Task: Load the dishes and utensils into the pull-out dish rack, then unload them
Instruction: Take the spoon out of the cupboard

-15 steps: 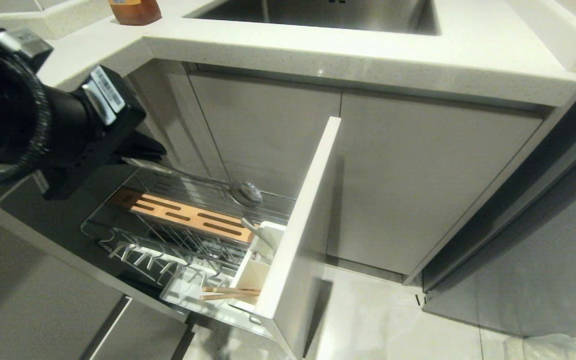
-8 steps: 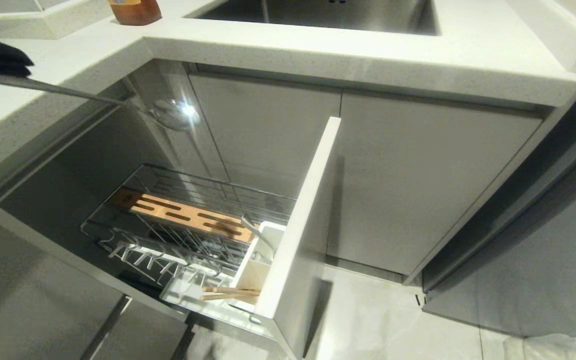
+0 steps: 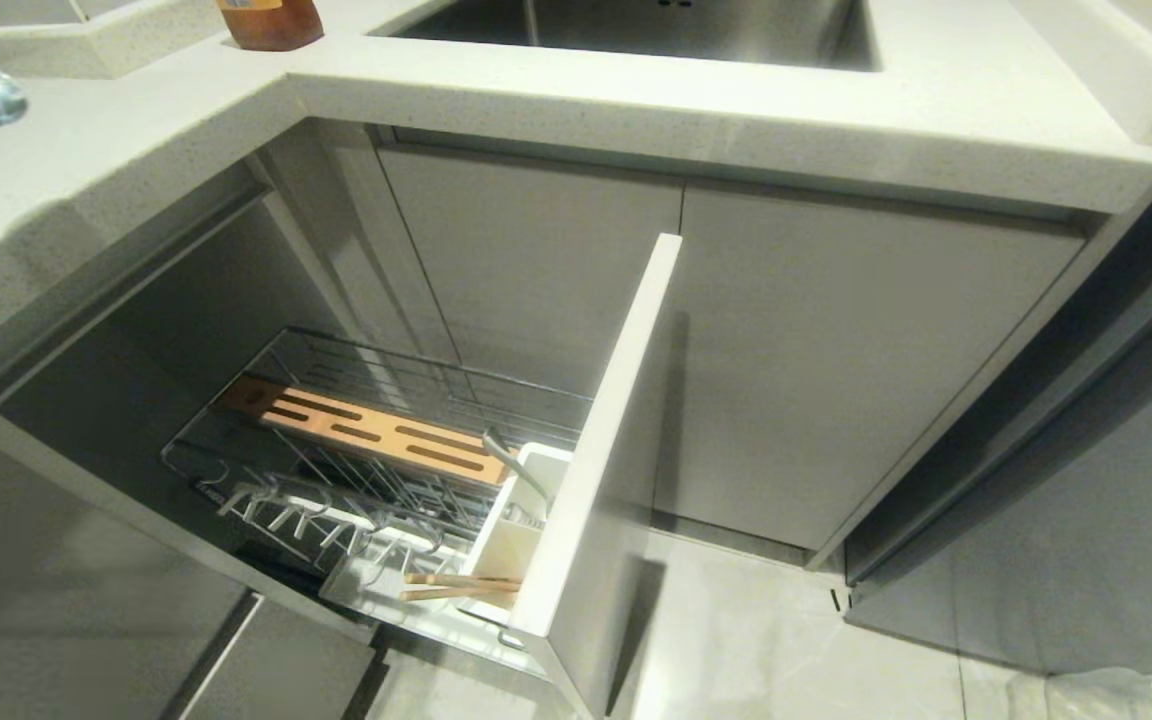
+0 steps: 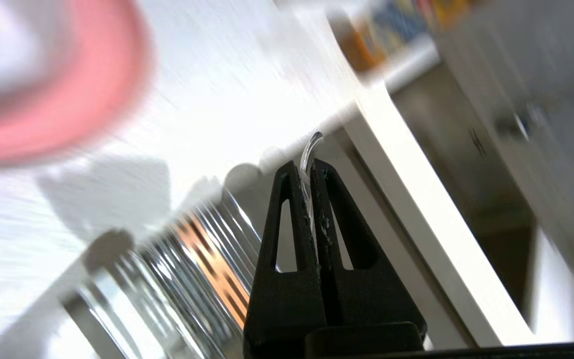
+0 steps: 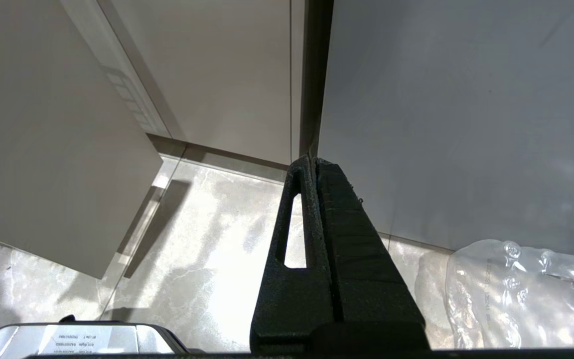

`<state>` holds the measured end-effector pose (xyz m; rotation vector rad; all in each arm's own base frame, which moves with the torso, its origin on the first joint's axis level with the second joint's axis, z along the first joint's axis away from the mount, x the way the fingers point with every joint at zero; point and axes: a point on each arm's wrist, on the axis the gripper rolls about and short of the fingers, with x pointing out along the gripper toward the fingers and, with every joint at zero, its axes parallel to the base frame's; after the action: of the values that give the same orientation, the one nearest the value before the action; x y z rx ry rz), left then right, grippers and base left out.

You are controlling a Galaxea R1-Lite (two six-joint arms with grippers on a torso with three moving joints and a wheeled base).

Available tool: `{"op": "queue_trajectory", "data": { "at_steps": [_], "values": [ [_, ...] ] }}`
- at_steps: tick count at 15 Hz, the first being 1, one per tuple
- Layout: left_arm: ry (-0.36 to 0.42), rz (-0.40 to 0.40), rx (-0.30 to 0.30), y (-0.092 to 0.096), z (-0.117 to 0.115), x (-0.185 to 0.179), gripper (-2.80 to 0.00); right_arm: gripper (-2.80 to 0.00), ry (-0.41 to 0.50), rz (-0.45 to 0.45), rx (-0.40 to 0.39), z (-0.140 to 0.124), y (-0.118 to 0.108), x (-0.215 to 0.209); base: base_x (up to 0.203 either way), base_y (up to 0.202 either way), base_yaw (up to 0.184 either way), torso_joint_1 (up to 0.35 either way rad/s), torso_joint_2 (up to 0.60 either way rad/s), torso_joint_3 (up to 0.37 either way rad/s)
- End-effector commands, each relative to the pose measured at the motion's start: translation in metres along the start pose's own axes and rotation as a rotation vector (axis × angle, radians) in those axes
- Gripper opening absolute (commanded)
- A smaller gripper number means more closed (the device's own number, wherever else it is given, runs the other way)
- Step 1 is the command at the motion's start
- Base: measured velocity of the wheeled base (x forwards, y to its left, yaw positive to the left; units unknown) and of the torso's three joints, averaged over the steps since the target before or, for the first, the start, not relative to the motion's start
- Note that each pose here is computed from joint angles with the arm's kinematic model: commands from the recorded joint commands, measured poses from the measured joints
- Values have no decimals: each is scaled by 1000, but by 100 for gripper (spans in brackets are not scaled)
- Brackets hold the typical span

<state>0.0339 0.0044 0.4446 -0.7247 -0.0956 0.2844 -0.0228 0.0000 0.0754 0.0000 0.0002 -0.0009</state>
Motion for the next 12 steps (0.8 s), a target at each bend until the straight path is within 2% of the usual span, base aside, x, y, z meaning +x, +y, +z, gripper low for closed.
{"op": "queue_trajectory", "data": {
  "at_steps": [1,6,10,12],
  "values": [
    [-147,75,-3,8,11,-24,-280,-280,1,-1,0,0,0,0,0,0,0,0,0,0],
    [-455,275,33,4,19,-35,-280,-280,1,1,0,0,0,0,0,0,0,0,0,0],
    [-619,450,67,5,26,-17,-280,-280,1,0,0,0,0,0,0,0,0,0,0,0],
    [-653,502,80,13,34,2,-280,-280,1,0,0,0,0,0,0,0,0,0,0,0]
  ]
}}
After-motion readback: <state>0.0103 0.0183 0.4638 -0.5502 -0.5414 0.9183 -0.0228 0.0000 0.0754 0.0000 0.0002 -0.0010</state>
